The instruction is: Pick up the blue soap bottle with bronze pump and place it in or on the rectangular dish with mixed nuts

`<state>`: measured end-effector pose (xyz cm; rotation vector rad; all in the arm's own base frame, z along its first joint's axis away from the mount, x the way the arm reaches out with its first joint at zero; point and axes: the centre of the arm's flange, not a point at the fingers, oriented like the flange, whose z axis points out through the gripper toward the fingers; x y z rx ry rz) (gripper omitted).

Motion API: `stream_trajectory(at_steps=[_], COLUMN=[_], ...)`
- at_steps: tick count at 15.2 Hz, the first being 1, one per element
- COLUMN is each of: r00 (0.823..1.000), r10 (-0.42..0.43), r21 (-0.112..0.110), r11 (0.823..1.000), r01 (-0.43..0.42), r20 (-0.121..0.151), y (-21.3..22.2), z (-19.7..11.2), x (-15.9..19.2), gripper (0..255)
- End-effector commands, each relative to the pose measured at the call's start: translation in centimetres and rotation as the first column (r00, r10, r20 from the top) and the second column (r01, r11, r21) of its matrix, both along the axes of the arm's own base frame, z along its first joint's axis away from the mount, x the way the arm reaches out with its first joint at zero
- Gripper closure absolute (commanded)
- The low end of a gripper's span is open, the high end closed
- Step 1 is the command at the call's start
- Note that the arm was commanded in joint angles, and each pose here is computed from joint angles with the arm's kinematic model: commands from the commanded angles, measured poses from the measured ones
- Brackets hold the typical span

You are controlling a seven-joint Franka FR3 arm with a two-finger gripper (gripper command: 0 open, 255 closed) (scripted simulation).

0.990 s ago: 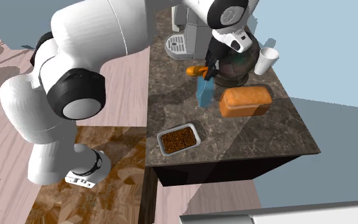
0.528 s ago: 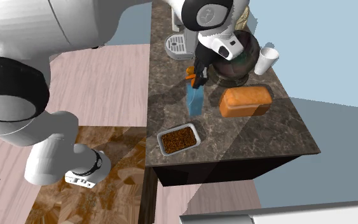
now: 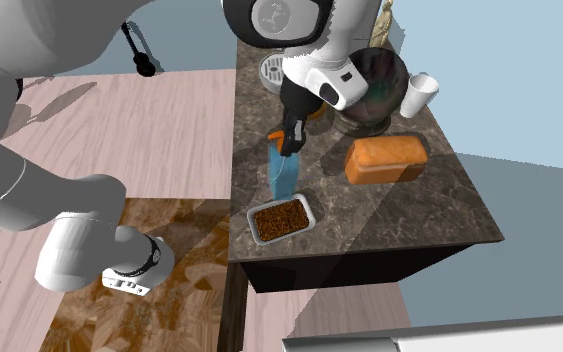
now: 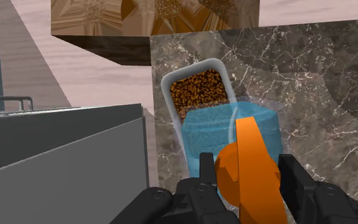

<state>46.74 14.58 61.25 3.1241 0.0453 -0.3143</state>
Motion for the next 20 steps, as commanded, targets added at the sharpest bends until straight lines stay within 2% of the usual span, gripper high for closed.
stream_trajectory(at_steps=[1,20], r00=[1.0,1.0], r10=[0.001,0.001], r21=[0.001,0.001], r11=[1.0,1.0], r01=[-0.001,-0.001], r20=[-0.001,-0.001], y=[-1.1,-1.1], z=[-0.4,-10.4], x=[-1.1,-1.1], gripper=[255,255])
